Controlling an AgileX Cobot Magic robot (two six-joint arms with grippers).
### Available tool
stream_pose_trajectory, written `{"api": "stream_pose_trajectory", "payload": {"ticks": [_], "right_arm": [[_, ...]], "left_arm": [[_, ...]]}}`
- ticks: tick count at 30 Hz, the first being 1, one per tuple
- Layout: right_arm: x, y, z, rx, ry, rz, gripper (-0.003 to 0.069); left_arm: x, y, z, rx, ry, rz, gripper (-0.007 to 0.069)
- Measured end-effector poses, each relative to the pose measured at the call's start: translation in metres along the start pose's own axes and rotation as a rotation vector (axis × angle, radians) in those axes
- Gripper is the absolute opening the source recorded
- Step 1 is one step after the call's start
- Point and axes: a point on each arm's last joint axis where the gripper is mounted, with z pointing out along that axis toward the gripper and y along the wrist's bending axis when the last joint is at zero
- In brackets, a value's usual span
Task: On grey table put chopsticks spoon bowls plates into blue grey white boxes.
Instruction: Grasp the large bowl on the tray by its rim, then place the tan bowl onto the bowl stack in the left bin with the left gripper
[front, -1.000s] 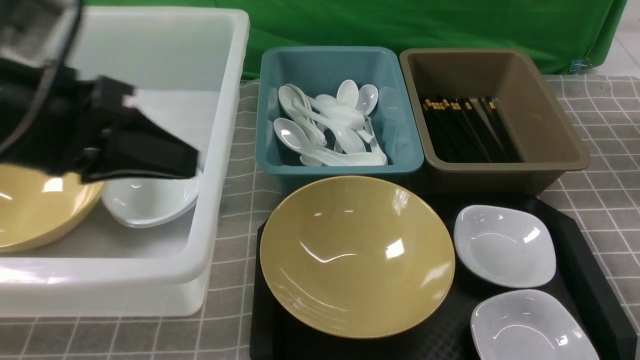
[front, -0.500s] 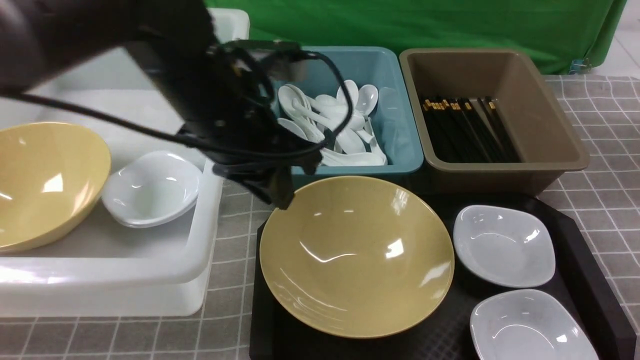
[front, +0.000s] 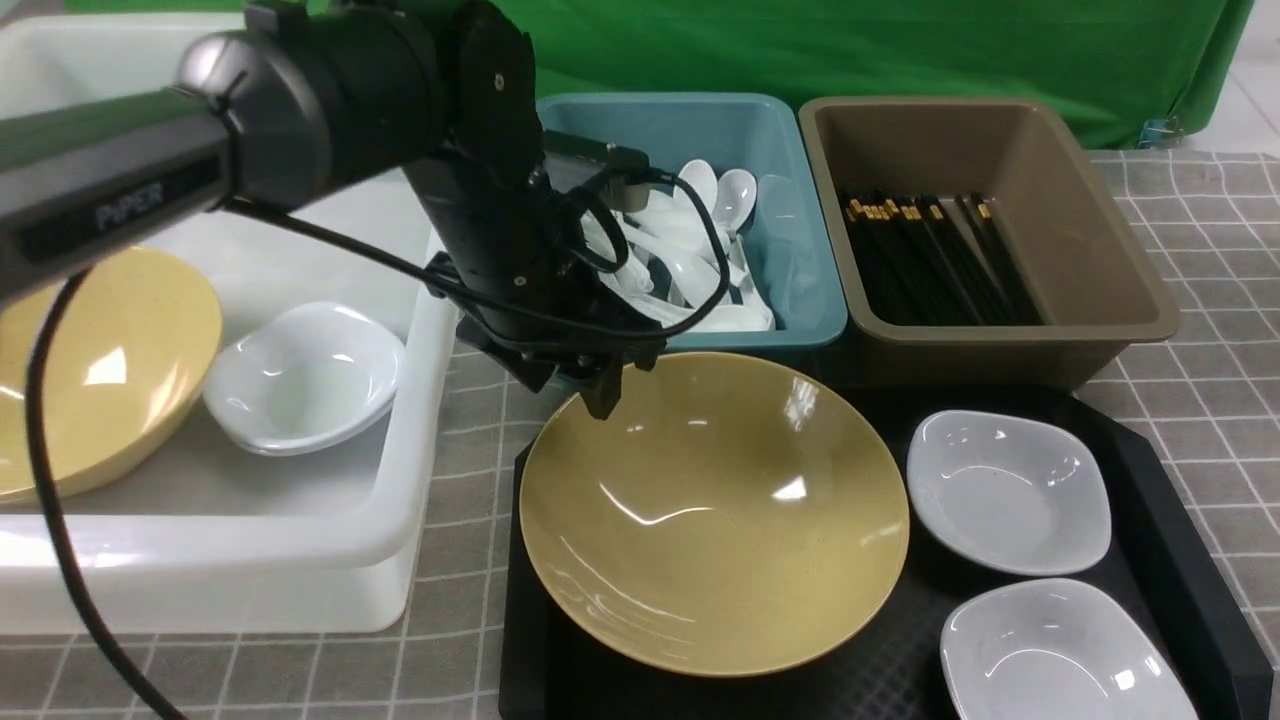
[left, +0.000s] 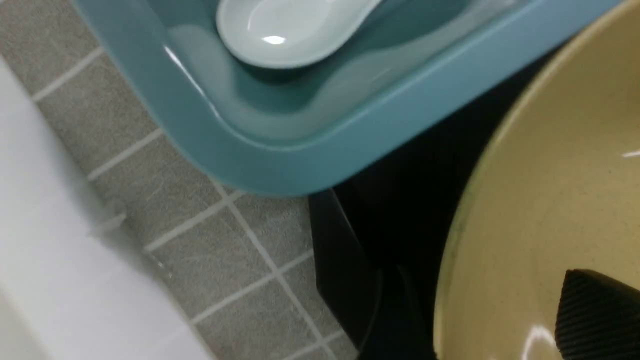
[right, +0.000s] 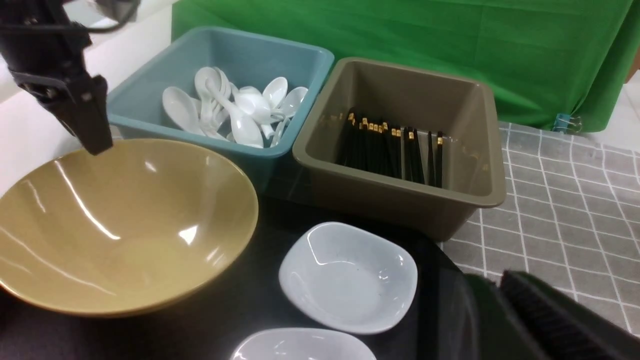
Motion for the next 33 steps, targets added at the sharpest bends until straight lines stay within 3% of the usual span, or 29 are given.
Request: {"api": "stream_pose_trajectory", "payload": {"ticks": [9,12,16,18,22,25,28,30,33], "right_arm": [[0.0,0.0,0.0,0.0,0.0,0.0,0.0065],[0.0,0.0,0.0,0.0,0.0,0.0,0.0069],[0.0,0.0,0.0,0.0,0.0,0.0,0.0073],[0.0,0.0,0.0,0.0,0.0,0.0,0.0073],[0.0,0.0,0.0,0.0,0.0,0.0,0.0073],[0.0,0.0,0.0,0.0,0.0,0.0,0.0076],[0.0,0.0,0.0,0.001,-0.005,0.0,0.0079],[-0.001,0.0,0.0,0.001,-0.01,0.0,0.0083],[-0.001,0.0,0.0,0.002,-0.015,0.0,0.0083]], "left_arm": [[-0.003,-0.002,0.027,0.038,0.026,-0.025,0.04],[-0.002,-0.004,0.038,0.07,0.043,-0.05,0.0365],[-0.002,-0.006,0.042,0.096,0.054,-0.075,0.0248],[0.0,-0.008,0.04,0.111,0.077,-0.081,0.0127],[0.001,-0.013,0.022,0.152,0.073,-0.102,0.0036],[0.0,-0.016,-0.011,0.164,-0.005,-0.095,0.0017],[-0.001,-0.008,-0.068,0.107,-0.137,-0.074,0.0017],[0.003,0.016,-0.132,0.037,-0.275,-0.102,0.0017],[0.021,0.054,-0.186,-0.068,-0.37,-0.172,0.0015]]}}
